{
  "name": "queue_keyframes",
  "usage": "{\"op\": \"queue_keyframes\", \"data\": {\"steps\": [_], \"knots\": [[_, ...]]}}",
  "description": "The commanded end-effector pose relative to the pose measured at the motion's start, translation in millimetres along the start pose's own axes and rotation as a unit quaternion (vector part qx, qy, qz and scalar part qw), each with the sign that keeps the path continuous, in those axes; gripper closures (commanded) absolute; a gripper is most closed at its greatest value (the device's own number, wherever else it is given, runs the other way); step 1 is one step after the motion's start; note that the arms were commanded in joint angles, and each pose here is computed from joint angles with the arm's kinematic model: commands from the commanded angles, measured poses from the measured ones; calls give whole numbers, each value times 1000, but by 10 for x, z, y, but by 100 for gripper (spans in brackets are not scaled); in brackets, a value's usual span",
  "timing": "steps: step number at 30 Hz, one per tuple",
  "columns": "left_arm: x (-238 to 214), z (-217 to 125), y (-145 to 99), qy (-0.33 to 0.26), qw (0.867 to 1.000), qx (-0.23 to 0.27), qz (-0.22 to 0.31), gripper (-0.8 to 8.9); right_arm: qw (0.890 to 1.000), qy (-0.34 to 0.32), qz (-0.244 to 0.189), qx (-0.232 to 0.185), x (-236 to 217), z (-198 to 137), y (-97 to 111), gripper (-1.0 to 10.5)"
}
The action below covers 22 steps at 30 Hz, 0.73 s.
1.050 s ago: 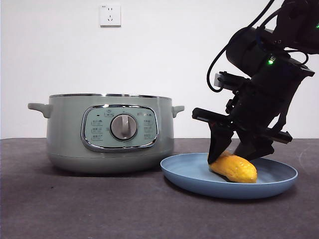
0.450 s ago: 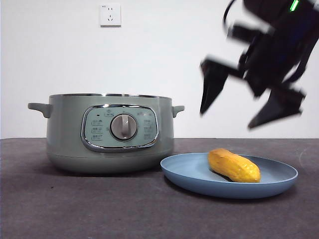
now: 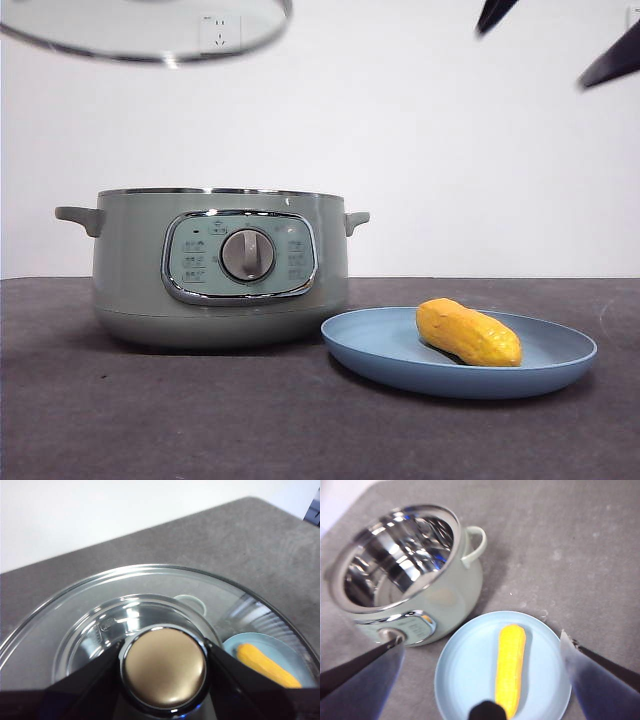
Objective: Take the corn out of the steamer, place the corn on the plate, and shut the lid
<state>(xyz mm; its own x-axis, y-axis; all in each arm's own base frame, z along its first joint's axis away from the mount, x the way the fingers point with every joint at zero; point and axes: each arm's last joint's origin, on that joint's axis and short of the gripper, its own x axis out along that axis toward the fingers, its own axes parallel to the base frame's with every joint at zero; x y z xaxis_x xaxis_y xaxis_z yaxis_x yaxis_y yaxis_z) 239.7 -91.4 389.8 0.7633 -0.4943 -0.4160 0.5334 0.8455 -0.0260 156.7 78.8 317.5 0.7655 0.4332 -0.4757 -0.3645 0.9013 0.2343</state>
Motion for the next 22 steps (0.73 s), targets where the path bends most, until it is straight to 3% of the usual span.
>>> {"op": "queue_keyframes", "data": {"steps": [1, 11, 22], "knots": [[170, 82, 41, -38, 999, 15, 0, 822, 1000, -9, 2, -5, -175, -43, 0, 379], [854, -26, 181, -37, 999, 14, 0, 822, 1000, 7, -3, -8, -425, -165, -18, 379], [1336, -291, 267, 16, 1000, 15, -2, 822, 1000, 12, -4, -8, -424, -175, -21, 380]]}}
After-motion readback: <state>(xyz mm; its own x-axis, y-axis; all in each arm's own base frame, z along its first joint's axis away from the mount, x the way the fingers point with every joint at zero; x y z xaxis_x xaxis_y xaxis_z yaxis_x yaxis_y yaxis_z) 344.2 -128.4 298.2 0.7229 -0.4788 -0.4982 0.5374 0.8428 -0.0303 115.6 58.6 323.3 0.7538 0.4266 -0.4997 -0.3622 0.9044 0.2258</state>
